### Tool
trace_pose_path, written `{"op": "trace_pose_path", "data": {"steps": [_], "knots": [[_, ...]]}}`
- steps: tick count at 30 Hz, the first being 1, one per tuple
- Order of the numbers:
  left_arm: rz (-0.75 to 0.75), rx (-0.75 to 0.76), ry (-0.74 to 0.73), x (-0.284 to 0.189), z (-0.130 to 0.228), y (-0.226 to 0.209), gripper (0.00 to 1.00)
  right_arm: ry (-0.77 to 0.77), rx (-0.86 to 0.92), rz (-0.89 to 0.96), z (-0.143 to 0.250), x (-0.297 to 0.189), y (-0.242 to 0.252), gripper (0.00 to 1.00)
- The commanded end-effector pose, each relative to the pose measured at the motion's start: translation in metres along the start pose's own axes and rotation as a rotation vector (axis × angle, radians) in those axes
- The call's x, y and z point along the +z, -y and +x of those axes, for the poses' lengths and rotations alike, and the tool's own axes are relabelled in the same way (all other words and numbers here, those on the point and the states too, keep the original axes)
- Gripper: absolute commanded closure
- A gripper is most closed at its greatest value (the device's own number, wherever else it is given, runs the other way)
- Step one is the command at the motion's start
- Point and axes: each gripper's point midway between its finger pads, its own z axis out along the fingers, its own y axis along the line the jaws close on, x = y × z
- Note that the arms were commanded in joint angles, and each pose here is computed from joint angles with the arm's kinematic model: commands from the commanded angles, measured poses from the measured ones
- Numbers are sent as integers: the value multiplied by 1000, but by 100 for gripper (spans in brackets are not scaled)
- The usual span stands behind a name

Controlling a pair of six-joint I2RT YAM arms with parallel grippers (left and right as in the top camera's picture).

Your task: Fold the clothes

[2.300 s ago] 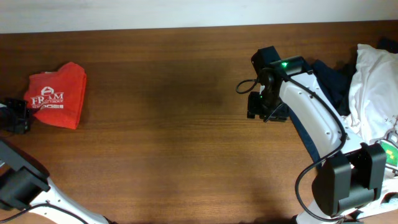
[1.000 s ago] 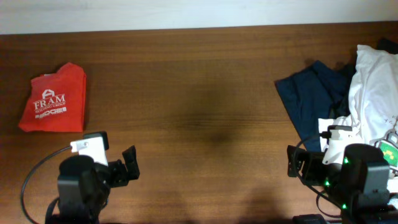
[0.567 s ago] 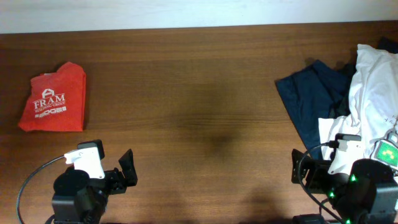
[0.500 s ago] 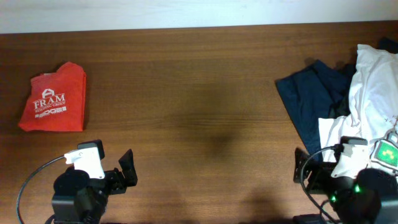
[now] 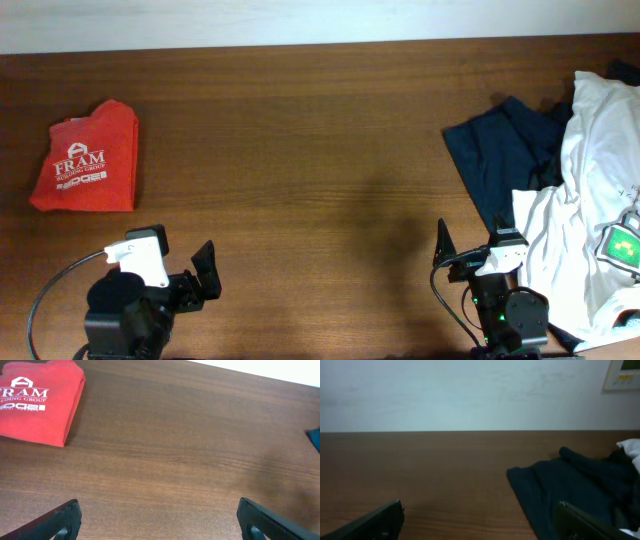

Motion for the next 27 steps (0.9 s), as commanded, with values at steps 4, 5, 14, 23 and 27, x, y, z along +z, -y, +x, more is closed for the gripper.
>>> {"op": "trace_pose_path", "data": {"steps": [4, 5, 14, 23, 27], "knots": [[-14, -9, 5, 0, 0, -3, 1, -4, -46, 15, 2, 0, 2, 1], [-14, -9, 5, 0, 0, -3, 1, -4, -46, 15, 2, 0, 2, 1], [-14, -9, 5, 0, 0, -3, 1, -4, -46, 15, 2, 0, 2, 1], [-111, 24, 24, 14, 32, -28, 1, -4, -46, 15, 2, 0, 2, 1], [-57, 56, 286, 49, 40, -28, 1, -4, -46, 15, 2, 0, 2, 1]]}}
